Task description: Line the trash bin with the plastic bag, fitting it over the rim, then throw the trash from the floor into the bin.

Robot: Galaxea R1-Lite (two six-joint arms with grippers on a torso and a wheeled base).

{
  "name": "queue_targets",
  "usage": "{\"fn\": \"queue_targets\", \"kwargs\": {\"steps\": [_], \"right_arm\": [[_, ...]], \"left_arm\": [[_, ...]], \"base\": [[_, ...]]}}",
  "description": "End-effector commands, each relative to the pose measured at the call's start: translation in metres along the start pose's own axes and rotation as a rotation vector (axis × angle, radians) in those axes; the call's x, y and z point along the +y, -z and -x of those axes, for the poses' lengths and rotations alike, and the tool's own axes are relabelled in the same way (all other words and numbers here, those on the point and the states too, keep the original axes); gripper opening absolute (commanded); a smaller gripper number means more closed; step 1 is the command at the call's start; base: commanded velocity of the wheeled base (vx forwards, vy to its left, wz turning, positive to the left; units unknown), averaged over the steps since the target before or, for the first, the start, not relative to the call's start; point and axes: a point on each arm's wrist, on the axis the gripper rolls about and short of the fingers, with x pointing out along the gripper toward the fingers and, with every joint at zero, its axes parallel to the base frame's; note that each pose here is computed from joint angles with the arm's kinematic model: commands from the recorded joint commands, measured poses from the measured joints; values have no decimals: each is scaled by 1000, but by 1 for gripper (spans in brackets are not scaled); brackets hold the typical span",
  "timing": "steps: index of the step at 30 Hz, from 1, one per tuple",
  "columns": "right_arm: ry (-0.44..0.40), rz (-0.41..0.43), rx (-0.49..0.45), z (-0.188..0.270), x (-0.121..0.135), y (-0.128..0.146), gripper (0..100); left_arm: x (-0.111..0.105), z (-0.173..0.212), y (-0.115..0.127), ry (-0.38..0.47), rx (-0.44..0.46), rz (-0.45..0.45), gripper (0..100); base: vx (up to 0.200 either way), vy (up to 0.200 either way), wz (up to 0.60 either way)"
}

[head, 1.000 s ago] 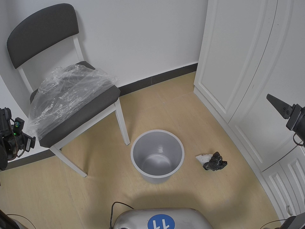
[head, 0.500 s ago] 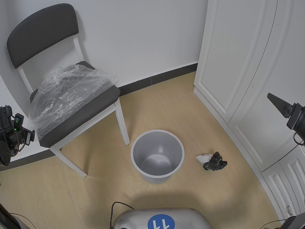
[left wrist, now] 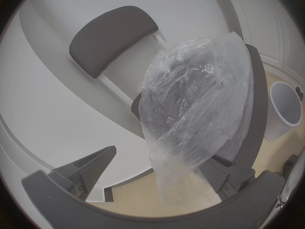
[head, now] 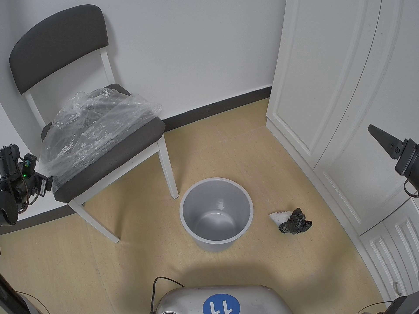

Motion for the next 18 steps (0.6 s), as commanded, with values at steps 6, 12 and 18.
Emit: {"fn": "queue_targets", "kwargs": {"steps": [6,12,18], "right_arm": [[0,-6,2,0,0,0,100],[3,-5,13,-3,0,2,100],[9,-3,30,-7,-1,5,100]], "left_arm": [[3,-3,1,-15,8,1,100],[8,-2,4,-33,17,2,100],[15,-7,10,-49,33,11,100]], "base": [[0,0,0],[0,0,0],[0,0,0]]}}
